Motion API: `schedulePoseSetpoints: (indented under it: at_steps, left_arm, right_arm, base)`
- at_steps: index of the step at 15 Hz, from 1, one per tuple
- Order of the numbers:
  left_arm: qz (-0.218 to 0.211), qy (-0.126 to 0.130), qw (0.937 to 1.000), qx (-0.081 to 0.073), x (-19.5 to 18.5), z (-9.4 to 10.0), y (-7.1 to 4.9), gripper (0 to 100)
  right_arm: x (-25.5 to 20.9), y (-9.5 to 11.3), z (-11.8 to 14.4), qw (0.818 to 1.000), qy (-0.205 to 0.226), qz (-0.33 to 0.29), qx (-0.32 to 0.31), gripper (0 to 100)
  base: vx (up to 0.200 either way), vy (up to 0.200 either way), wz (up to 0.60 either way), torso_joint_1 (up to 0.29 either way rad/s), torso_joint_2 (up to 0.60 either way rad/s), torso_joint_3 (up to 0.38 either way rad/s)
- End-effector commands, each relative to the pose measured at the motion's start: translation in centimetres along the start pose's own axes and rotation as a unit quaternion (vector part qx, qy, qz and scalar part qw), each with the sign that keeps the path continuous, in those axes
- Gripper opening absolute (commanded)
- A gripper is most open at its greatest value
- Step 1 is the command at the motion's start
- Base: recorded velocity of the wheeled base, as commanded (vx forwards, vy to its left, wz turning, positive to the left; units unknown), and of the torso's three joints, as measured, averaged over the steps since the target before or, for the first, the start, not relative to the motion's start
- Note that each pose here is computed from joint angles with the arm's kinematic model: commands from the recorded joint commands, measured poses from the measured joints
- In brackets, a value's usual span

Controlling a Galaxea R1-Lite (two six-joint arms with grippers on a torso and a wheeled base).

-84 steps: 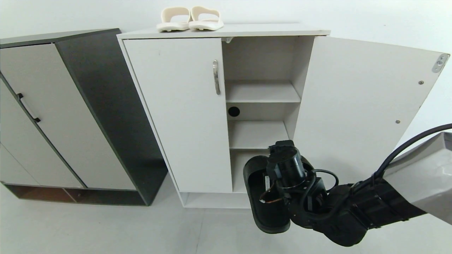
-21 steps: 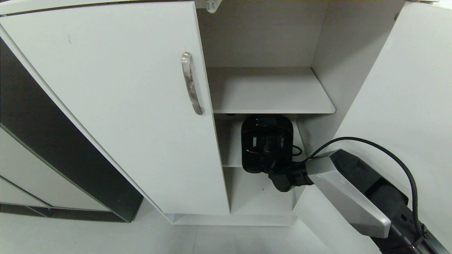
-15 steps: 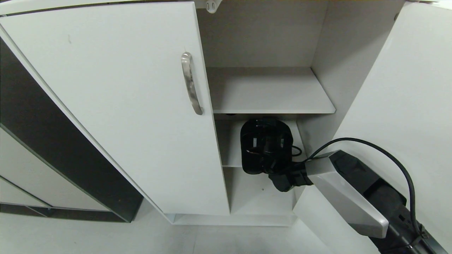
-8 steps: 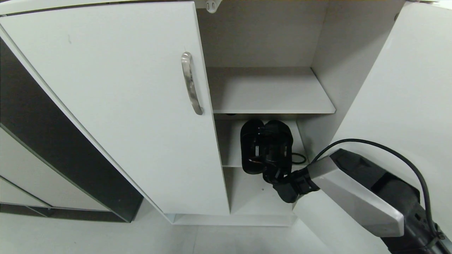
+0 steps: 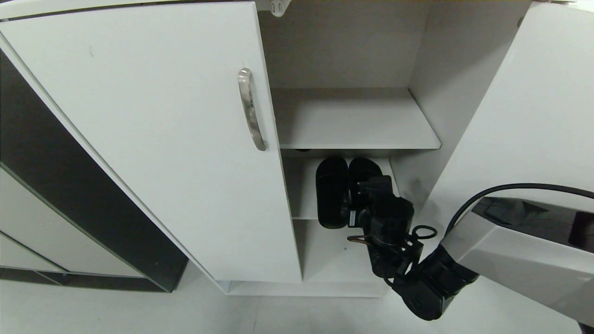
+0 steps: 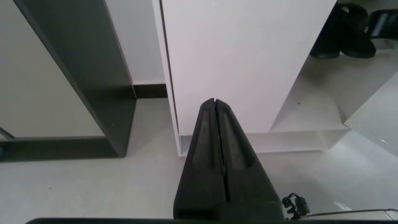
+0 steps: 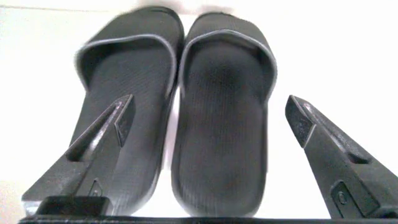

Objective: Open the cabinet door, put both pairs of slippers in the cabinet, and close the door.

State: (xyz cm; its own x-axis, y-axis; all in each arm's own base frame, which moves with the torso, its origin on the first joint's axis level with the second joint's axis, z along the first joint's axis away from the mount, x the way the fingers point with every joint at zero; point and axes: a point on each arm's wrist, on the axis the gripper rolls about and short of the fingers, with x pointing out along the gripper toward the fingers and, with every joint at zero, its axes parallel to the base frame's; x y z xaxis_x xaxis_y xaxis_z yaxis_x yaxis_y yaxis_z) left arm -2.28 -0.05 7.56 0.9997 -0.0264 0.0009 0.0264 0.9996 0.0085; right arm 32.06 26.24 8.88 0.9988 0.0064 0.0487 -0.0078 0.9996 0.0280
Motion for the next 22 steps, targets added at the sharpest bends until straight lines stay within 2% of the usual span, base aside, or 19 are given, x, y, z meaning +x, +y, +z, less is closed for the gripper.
schedulePoseSetpoints:
  at_steps: [1, 6, 19, 22]
  left_arm:
    - [0.000, 0.000, 1.0000, 0.000, 0.01, 0.01, 0.00, 0]
    - [0.001, 0.000, 1.0000, -0.007, 0.01, 0.01, 0.00, 0]
    - [0.000, 0.000, 1.0000, -0.007, 0.01, 0.01, 0.00, 0]
    - [0.000, 0.000, 1.0000, -0.007, 0.01, 0.01, 0.00, 0]
  right_arm:
    - [-2.04, -0.03, 1.03, 1.000, -0.005, 0.017, 0.005, 100]
    - [-2.33, 0.04, 0.94, 1.000, -0.003, 0.020, 0.002, 100]
    - [-2.60, -0.37, 0.96, 1.000, 0.001, 0.022, -0.002, 100]
    - [-2.53, -0.47, 1.02, 1.000, 0.000, 0.021, -0.005, 100]
  base:
    - [-0.200, 0.000, 0.00, 0.002, 0.01, -0.007]
    - [-0.200, 0.000, 0.00, 0.001, 0.00, 0.002]
    - [0.000, 0.000, 0.00, 0.000, 0.00, 0.000]
    - [0.000, 0.000, 0.00, 0.004, 0.00, 0.172]
